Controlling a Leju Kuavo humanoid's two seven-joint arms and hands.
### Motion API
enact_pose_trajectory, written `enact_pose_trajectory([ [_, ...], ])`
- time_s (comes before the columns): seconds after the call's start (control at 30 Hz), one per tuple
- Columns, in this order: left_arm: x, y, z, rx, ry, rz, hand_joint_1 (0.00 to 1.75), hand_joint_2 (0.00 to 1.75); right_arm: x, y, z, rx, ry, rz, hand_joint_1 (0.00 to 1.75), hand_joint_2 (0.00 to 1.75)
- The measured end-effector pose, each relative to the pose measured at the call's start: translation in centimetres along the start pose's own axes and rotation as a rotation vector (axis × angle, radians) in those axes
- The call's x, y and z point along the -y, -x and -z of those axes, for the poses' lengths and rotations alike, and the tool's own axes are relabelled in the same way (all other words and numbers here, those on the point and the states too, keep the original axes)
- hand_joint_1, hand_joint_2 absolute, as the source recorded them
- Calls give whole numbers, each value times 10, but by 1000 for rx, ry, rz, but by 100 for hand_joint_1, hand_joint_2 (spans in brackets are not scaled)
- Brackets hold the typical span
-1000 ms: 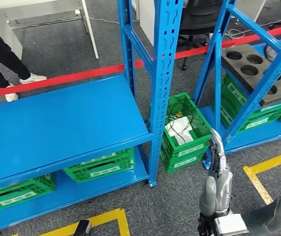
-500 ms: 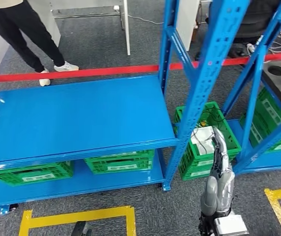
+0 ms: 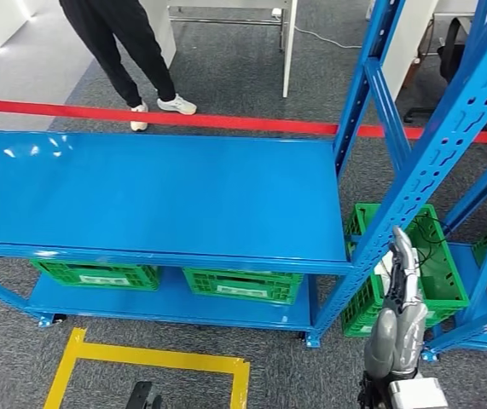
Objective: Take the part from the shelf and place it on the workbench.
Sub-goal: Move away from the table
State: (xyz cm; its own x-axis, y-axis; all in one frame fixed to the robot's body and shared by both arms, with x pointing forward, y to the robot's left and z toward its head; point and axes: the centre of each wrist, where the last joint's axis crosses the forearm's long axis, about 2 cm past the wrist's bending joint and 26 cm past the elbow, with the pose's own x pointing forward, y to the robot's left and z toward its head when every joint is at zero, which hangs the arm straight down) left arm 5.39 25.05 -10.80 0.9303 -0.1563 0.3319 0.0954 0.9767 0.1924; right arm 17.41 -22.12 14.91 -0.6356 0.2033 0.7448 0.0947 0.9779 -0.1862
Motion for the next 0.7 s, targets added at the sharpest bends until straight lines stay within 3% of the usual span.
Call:
enact_pose_trajectory([
  [0.53, 1, 0, 0, -3, -1, -17, 0, 0, 12, -5, -10, 35, 57, -159, 0, 0],
  [0.7, 2, 0, 0, -6, 2, -23, 0, 0, 19, -9, -16, 83, 94, -326, 0, 0],
])
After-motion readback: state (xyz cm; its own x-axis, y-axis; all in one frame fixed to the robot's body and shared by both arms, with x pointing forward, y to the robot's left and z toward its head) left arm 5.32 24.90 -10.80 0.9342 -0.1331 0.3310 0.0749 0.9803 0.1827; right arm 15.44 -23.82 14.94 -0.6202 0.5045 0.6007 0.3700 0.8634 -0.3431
